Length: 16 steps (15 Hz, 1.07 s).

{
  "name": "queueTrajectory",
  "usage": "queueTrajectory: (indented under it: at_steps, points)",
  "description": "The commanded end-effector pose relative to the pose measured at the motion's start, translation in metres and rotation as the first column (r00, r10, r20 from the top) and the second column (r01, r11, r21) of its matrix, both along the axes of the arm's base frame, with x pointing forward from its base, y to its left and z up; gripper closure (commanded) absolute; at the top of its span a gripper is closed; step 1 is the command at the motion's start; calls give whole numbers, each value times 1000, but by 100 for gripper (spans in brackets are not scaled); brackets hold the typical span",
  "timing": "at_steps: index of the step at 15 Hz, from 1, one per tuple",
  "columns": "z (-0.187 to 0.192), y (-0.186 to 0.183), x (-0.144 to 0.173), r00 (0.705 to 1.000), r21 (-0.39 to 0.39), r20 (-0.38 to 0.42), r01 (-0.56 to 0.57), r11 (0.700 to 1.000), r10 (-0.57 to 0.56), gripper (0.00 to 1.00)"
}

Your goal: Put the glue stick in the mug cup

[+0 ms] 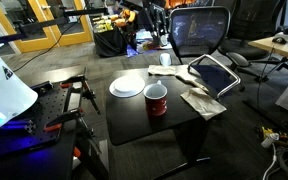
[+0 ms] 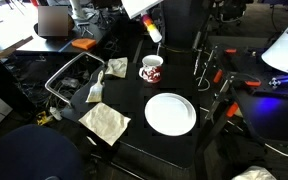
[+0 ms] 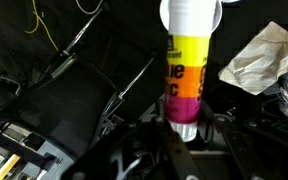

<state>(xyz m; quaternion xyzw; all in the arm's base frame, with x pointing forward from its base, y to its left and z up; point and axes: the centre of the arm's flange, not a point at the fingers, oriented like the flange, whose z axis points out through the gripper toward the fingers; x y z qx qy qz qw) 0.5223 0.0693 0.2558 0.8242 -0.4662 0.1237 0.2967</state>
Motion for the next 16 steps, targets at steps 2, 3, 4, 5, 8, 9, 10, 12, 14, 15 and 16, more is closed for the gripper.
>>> queueTrajectory:
  at_steps: [2,3,4,5,8,9,10,12,14,15,16]
  points:
    - [0,7,5,998,-119,34,46,992,-43,92]
    - [-1,9,6,998,-138,42,50,989,-45,92]
    - [-4,11,8,998,-159,46,51,986,-44,92]
    - [-7,12,10,998,-177,52,56,983,-48,92]
    - [-17,15,15,996,-242,48,89,966,-79,92]
    - [-21,15,16,995,-266,42,102,959,-94,92]
    - [-25,16,18,993,-296,38,121,947,-116,92]
    - [-33,19,21,986,-349,44,167,922,-161,92]
    - [-40,22,25,980,-385,53,198,901,-193,92]
    - [-44,24,27,980,-387,45,195,901,-193,92]
    - [-45,26,28,984,-365,27,172,915,-174,92]
